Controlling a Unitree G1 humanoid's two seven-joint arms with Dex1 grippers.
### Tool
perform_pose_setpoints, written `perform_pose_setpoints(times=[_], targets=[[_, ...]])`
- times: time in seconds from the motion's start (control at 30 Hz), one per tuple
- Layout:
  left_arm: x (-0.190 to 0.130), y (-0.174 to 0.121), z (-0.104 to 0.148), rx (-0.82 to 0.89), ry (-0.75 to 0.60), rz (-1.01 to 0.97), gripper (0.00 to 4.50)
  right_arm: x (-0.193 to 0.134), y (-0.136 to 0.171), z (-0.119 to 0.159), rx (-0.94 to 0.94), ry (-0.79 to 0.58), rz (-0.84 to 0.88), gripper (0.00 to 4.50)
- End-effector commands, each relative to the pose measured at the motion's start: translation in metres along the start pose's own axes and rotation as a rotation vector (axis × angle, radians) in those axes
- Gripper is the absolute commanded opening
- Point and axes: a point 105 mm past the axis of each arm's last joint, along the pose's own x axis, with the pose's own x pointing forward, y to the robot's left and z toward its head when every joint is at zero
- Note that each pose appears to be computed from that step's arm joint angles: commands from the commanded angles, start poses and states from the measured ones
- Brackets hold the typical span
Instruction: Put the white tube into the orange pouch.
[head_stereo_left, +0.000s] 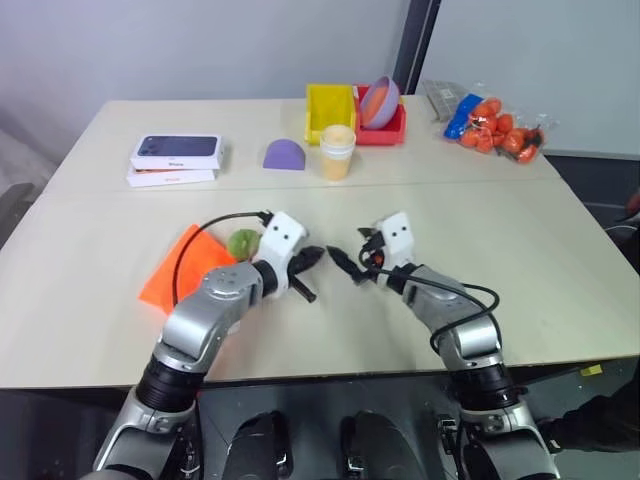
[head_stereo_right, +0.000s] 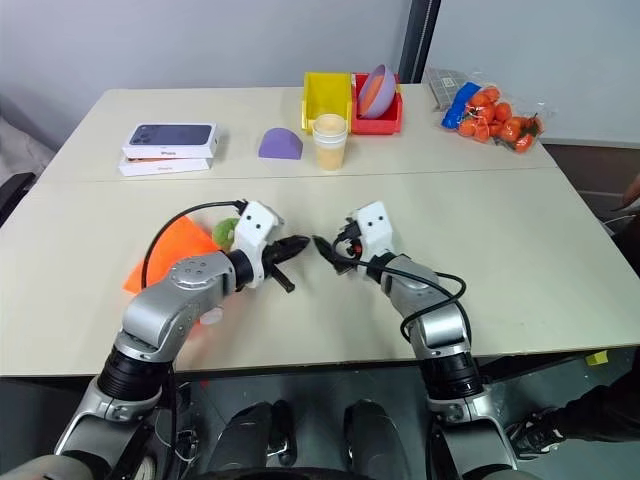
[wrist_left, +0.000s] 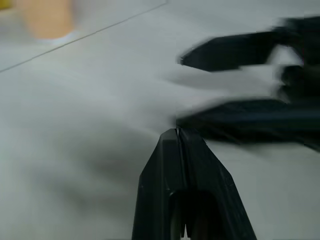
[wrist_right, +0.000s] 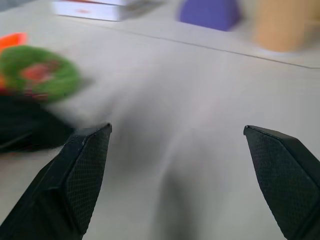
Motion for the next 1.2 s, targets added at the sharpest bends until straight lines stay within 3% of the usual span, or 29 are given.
perform_pose_setpoints(times=[0.03,0.17,0.33,0.53,0.63,0.77,0.87,1.07,1.2], targets=[[-0.002,-0.002,0.018,0.028,-0.088,-0.026,0.04,-0.002,-0.006,0.018,-0.035,-0.062,-0.017,4.39],[-0.014,0.029,0.022,-0.026,-0.109,0.097,1.31,-0.005,-0.005,0.013,-0.037,-0.050,-0.018,4.39],[-0.032,0.079,0.011,0.020,-0.028,0.395,3.94,-0.006,-0.002,0.011,-0.030,-0.048,-0.014,4.39],[-0.056,0.115,0.009,0.122,0.051,0.631,3.94,-0.007,-0.001,0.006,-0.026,-0.040,-0.011,4.39],[-0.064,0.127,-0.002,0.048,0.098,0.700,3.94,-0.006,0.000,0.004,-0.023,-0.035,-0.008,4.39],[-0.059,0.122,-0.027,-0.131,0.177,0.641,3.94,-0.005,0.005,0.006,-0.020,-0.043,0.003,4.39],[-0.054,0.113,-0.029,-0.214,0.163,0.576,3.05,-0.006,0.005,0.007,-0.020,-0.049,-0.001,4.39],[-0.043,0.096,-0.012,-0.298,0.051,0.447,0.02,-0.010,-0.003,0.012,-0.025,-0.065,-0.031,4.39],[-0.027,0.069,0.004,-0.316,-0.009,0.276,0.02,-0.013,-0.014,0.016,-0.029,-0.078,-0.069,4.39]])
